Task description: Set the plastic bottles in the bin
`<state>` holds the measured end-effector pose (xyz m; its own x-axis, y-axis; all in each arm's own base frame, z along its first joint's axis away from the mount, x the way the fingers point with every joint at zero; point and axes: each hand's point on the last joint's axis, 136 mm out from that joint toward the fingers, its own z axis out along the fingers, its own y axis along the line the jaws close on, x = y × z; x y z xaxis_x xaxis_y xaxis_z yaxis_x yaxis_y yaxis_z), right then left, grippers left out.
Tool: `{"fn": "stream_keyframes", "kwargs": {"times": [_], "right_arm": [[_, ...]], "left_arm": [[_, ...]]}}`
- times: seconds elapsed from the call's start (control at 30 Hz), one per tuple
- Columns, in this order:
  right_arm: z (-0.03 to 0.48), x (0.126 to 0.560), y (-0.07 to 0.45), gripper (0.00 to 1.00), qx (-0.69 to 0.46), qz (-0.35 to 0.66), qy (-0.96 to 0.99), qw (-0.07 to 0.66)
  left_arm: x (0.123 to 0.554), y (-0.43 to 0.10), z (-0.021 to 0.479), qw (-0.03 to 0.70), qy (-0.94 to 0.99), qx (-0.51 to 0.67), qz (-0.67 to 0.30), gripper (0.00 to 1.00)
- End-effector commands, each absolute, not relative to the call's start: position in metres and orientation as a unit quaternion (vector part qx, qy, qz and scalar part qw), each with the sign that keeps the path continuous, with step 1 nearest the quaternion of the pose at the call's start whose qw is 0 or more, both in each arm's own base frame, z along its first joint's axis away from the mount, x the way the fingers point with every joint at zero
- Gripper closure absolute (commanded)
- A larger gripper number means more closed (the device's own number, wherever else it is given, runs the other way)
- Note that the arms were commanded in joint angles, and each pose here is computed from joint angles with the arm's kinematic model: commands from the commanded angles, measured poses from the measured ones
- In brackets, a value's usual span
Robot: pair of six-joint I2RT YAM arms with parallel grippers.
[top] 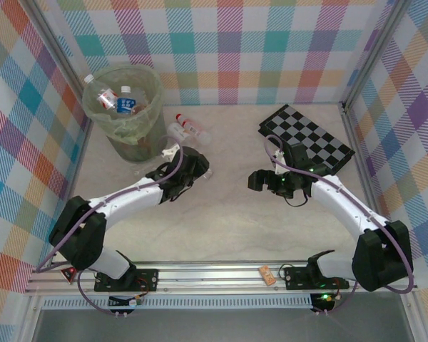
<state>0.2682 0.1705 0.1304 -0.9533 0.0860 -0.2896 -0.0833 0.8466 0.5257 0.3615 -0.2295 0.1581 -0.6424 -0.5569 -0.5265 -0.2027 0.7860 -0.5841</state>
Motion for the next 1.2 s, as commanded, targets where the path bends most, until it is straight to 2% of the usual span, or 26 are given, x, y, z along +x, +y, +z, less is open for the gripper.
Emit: {"fn": "stream_keyframes", "kwargs": {"times": [0.0, 0.17, 0.33, 0.43, 0.67, 0.97, 1.17], "right_arm": [[0.137, 0.275, 0.174, 0.01, -0.008, 0.282, 0.946, 0.161], [0.141, 0.279, 0.176, 0.01, -0.008, 0.285, 0.945, 0.164], [0.145, 0.278, 0.176, 0.01, -0.009, 0.286, 0.944, 0.166], [0.146, 0.276, 0.173, 0.01, -0.008, 0.282, 0.945, 0.168], [0.147, 0.270, 0.168, 0.01, -0.005, 0.276, 0.945, 0.173], [0.151, 0.262, 0.162, 0.01, -0.004, 0.268, 0.946, 0.181], [0.152, 0.257, 0.157, 0.01, -0.002, 0.260, 0.948, 0.184]], "left_arm": [[0.348, -0.247, 0.202, 0.363, 0.892, -0.105, -0.249, 0.44], [0.346, -0.254, 0.253, 0.379, 0.892, -0.030, -0.244, 0.43], [0.366, -0.242, 0.316, 0.422, 0.869, -0.002, -0.257, 0.45], [0.386, -0.223, 0.347, 0.436, 0.858, -0.009, -0.271, 0.46], [0.442, -0.141, 0.394, 0.488, 0.830, -0.083, -0.256, 0.51], [0.507, -0.030, 0.402, 0.526, 0.799, -0.202, -0.212, 0.56], [0.541, -0.024, 0.367, 0.453, 0.847, -0.170, -0.221, 0.57]]}}
